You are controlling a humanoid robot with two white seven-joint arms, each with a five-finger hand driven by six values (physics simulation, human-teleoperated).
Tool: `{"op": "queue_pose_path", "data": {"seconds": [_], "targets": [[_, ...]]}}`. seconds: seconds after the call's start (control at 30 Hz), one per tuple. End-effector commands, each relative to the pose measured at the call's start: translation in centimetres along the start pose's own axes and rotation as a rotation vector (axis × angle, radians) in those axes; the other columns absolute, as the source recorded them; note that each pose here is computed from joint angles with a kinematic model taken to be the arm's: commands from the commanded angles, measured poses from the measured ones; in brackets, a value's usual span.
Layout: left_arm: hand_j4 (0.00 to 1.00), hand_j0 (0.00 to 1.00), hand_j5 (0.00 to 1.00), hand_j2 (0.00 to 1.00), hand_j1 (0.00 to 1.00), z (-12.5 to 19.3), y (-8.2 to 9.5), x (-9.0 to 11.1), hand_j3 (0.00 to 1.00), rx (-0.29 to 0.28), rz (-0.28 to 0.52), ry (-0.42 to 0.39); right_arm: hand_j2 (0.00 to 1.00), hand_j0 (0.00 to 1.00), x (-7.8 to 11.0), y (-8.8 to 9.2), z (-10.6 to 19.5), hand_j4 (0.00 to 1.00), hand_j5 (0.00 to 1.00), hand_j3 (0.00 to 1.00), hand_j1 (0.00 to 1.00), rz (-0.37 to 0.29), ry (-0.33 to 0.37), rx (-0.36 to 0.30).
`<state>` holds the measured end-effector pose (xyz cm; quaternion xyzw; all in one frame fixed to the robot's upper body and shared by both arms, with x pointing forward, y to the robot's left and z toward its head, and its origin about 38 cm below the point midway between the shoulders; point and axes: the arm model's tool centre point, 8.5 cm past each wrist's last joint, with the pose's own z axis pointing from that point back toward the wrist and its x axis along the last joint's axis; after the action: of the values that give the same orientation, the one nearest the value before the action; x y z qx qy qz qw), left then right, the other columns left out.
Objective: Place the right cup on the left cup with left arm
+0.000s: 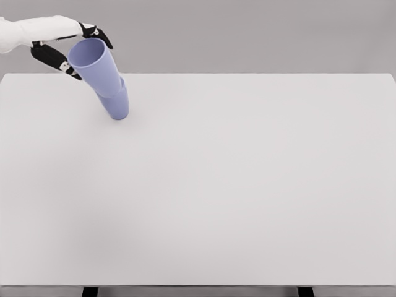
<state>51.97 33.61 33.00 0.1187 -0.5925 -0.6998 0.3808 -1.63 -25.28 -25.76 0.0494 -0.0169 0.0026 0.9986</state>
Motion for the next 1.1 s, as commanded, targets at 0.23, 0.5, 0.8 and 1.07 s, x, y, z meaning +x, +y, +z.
{"op": "queue_pose_path", "data": {"seconds": [0.23, 0.5, 0.8, 1.07], "targets": [[0.61, 0.61, 0.61, 0.61, 0.61, -0.7, 0.2, -1.7, 0.61, 0.016, 0.038, 0.052, 1.00, 1.00, 0.0, 0.0, 0.0, 1.00, 1.00, 1.00, 1.00, 0.000, 0.000, 0.001], [0.61, 0.61, 0.61, 0.61, 0.61, -1.6, -0.3, -3.0, 0.61, 0.016, 0.070, 0.092, 1.00, 1.00, -0.1, 0.0, 0.0, 1.00, 1.00, 1.00, 1.00, 0.000, 0.002, -0.001], [0.61, 0.61, 0.61, 0.61, 0.61, -2.1, -0.6, -3.8, 0.61, 0.021, 0.094, 0.120, 1.00, 1.00, 0.0, 0.0, 0.0, 1.00, 1.00, 1.00, 1.00, 0.000, 0.000, 0.001], [0.61, 0.61, 0.61, 0.61, 0.61, -2.5, -0.9, -4.0, 0.61, 0.019, 0.104, 0.126, 1.00, 1.00, 0.0, 0.0, 0.0, 1.00, 1.00, 1.00, 1.00, 0.000, 0.000, -0.001]]}}
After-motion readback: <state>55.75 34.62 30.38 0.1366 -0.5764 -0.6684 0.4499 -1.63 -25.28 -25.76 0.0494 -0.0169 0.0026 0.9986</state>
